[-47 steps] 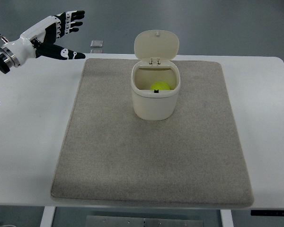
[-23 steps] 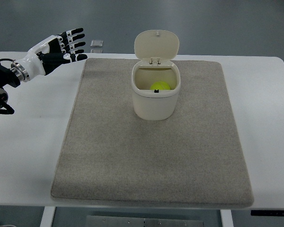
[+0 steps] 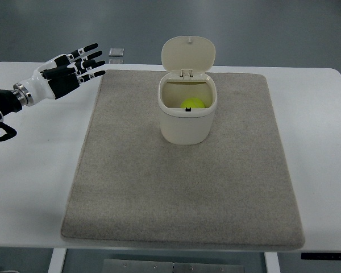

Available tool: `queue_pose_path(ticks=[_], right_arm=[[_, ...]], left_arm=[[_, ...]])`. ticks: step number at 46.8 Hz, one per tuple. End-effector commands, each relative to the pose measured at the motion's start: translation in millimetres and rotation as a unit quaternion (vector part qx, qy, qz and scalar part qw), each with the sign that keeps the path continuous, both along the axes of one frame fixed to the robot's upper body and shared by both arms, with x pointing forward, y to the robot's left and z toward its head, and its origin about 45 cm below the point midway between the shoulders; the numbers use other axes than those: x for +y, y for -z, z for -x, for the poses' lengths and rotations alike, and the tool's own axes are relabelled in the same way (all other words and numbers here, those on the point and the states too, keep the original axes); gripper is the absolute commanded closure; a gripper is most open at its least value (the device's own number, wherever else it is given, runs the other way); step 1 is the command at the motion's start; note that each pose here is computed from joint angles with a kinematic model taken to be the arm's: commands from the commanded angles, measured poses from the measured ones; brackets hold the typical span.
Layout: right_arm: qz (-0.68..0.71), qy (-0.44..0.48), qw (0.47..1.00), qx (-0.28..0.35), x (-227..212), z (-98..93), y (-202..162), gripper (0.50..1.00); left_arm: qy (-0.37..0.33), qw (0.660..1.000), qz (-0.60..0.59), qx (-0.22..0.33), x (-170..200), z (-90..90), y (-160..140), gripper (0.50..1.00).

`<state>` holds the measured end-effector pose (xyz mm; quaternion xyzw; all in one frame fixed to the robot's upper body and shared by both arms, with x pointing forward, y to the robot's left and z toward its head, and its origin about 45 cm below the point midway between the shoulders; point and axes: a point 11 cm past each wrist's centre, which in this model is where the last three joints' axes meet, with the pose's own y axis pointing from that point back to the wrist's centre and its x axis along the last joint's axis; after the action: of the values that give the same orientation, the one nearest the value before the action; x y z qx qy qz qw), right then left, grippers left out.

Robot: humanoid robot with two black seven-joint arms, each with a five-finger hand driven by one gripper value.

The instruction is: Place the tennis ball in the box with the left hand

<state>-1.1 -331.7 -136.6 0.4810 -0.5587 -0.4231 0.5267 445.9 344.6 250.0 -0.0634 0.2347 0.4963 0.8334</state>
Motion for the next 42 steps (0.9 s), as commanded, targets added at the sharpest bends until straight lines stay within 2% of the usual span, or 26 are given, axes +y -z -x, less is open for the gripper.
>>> queue_pose_path(ticks=[1, 17, 42], right_arm=[[0.000, 0.000, 1.000, -0.001, 0, -0.7, 0, 0.599], [0.000, 0.000, 1.000, 0.000, 0, 0.1, 0, 0.599], [0.000, 0.000, 1.000, 0.000, 0, 0.2, 0, 0.597]], left_arm=[[0.000, 1.000, 0.015, 0.000, 1, -0.7, -3, 0.506], [-0.015, 0.997, 0.071, 0.002, 9, -4.2, -16, 0.506], [-0.013, 0.997, 0.071, 0.007, 9, -1.0, -8, 0.506]])
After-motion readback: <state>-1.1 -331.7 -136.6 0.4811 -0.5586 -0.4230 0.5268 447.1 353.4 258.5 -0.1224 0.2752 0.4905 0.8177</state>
